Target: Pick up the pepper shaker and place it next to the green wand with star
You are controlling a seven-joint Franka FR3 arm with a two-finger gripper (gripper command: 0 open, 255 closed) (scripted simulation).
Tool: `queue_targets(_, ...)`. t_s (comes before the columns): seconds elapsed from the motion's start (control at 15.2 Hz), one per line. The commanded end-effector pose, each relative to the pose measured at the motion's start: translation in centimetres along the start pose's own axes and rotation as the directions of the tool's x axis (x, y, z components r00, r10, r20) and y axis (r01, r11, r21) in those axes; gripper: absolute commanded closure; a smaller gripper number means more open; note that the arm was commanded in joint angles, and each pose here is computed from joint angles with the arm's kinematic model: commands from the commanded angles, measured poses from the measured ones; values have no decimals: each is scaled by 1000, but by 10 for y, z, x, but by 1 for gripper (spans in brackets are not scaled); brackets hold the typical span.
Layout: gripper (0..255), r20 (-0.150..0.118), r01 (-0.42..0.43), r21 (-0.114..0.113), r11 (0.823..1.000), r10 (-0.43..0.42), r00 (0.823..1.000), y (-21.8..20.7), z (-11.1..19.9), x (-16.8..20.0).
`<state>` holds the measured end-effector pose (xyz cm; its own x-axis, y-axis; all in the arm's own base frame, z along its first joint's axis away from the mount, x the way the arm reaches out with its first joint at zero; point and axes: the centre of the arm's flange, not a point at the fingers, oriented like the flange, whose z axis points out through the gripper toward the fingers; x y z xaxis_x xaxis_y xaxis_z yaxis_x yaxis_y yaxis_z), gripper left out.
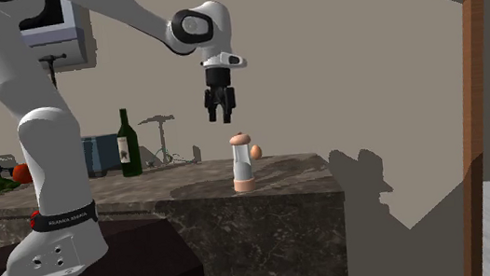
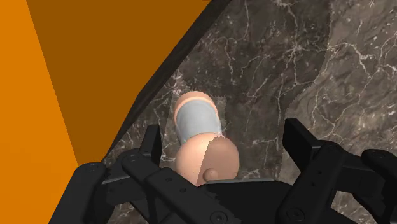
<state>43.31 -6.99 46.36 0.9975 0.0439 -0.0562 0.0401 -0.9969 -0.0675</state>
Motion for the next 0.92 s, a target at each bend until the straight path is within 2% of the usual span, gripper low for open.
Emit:
queue_targets(0.0, 0, -21, -3, 24, 1000, 4, 1000, 8, 15, 23)
queue_targets(0.13, 0, -39, -6, 49, 999, 8, 999, 16, 26, 43)
queue_targets(0.66, 0, -40, -6, 50, 999, 8, 999, 15, 67, 46)
queue_targets(0.86, 0, -40, -6, 50, 999, 8, 999, 15, 67, 46)
